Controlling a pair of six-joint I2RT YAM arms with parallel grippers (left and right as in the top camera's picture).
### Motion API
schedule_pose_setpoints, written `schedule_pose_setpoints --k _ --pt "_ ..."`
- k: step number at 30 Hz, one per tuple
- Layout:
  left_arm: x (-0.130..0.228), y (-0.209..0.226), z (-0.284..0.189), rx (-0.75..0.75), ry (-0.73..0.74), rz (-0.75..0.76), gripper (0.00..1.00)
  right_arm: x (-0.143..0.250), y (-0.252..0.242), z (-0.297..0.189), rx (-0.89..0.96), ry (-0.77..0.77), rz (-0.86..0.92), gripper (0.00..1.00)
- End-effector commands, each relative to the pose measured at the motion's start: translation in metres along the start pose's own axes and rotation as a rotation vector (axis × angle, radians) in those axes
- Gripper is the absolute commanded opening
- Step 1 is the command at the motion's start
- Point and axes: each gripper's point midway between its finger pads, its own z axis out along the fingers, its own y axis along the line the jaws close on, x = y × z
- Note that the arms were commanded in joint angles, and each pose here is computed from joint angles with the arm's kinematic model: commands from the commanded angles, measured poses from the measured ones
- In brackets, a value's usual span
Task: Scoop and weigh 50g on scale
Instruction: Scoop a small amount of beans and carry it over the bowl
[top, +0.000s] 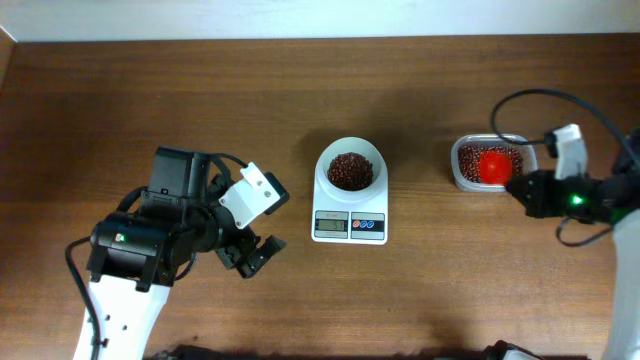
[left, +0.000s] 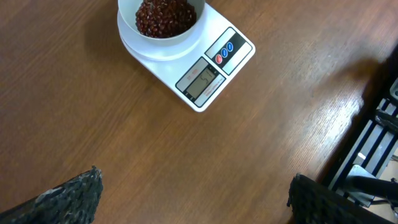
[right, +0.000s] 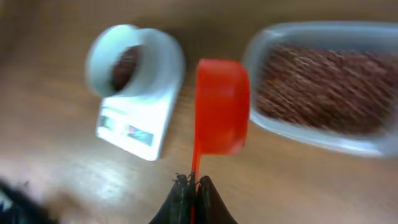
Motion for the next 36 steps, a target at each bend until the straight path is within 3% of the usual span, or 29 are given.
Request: schedule_pose_setpoints --k 1,4,9,14,19,31,36 --pt "-0.004 0.002 -0.004 -0.013 -0.014 0.020 0.99 -0.013 0.069 0.028 -0.195 0.001 -0.231 0.04" --pt "-0.004 0.002 -0.004 -0.013 -0.014 0.019 0.99 -0.023 0.107 0.052 -0.214 -0.007 -0.435 0.04" --pt "-0.004 0.002 -0.004 -0.013 -0.014 0.020 0.99 -0.033 0.120 0.102 -0.043 0.031 -0.647 0.04" --pt "-0.004 0.002 -0.004 -0.013 -0.014 0.020 0.99 -0.022 0.119 0.167 -0.087 0.111 -0.668 0.04" --pt "-0.004 0.002 -0.004 -0.013 -0.014 0.020 0.99 -0.010 0.119 0.201 -0.078 0.158 -0.698 0.04" --pt "-0.004 0.002 -0.004 -0.013 -0.014 0.020 0.99 -0.005 0.103 0.217 -0.030 0.194 -0.692 0.04" --pt "-0.004 0.002 -0.004 -0.013 -0.014 0.020 0.99 0.008 0.117 0.214 -0.118 0.225 -0.671 0.04"
